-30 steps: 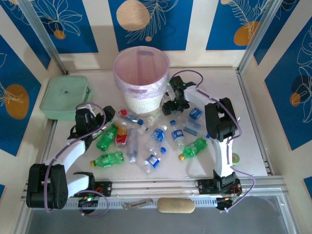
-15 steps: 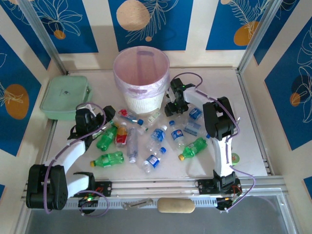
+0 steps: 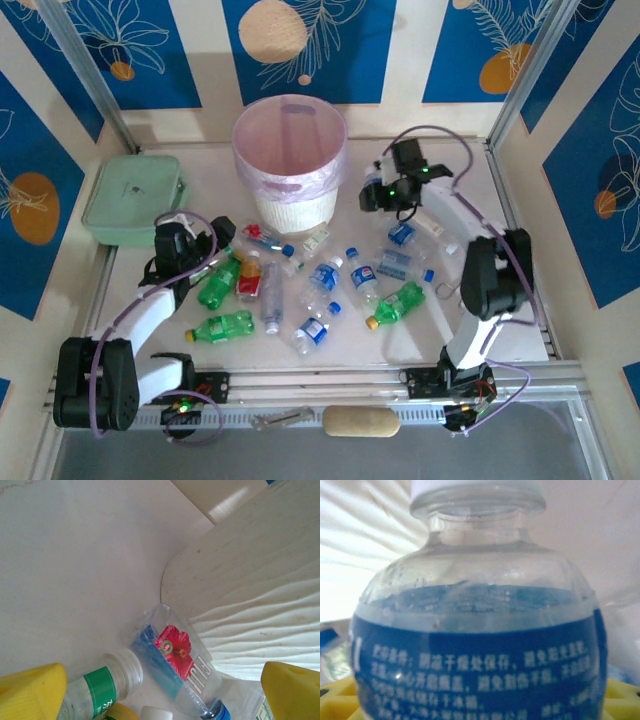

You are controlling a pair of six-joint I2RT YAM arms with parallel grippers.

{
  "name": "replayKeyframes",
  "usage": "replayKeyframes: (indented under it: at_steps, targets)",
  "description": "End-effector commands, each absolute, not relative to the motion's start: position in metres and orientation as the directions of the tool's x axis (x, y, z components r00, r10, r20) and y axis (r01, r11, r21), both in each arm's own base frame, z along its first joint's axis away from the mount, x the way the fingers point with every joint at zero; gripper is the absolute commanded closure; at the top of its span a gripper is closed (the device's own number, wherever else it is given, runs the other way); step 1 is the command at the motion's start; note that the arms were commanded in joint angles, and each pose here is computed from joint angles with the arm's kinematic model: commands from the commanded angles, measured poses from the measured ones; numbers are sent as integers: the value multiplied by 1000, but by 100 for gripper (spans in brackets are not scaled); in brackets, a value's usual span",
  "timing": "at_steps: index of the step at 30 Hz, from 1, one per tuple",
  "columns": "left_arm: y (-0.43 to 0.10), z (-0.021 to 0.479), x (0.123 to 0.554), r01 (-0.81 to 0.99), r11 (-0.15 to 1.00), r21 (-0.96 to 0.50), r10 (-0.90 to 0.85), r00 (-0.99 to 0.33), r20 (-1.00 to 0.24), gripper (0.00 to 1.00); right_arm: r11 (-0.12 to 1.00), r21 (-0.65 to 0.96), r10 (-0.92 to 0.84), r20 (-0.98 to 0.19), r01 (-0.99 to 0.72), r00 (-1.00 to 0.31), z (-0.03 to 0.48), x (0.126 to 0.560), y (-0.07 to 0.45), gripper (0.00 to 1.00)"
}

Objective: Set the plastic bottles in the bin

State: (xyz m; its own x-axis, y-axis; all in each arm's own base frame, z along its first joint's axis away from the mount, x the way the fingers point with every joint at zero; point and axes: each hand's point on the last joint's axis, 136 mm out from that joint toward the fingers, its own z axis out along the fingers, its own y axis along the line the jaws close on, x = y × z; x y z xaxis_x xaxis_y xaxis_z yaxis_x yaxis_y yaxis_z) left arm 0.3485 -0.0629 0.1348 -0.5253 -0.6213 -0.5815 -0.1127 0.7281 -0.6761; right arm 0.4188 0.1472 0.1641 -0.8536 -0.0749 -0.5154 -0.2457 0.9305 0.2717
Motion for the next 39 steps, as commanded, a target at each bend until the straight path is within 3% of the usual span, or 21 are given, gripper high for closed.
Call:
replayKeyframes:
  at_steps: [1, 9, 21, 30, 39]
  targets:
    - [-64, 146, 356, -87, 732, -676, -621, -494, -608, 1, 910, 323, 4, -633, -260, -774, 227, 416, 146, 36]
    - [-68, 150, 361, -70, 714, -697, -632, -493, -598, 1, 867, 279, -6, -823, -413, -567, 347, 411, 171, 37]
    - [-75, 149, 352, -39, 712, -701, -611, -525, -592, 1, 754, 95, -196, -912, -650, -361, 415, 438, 290, 37]
    - [-76, 141, 343, -34, 720, -693, -595, -544, -592, 1, 725, 97, -224, -903, -682, -366, 382, 487, 344, 37]
    - [-77, 135, 341, -35, 721, -692, -591, -553, -587, 1, 695, 136, -264, -865, -706, -427, 324, 496, 374, 37]
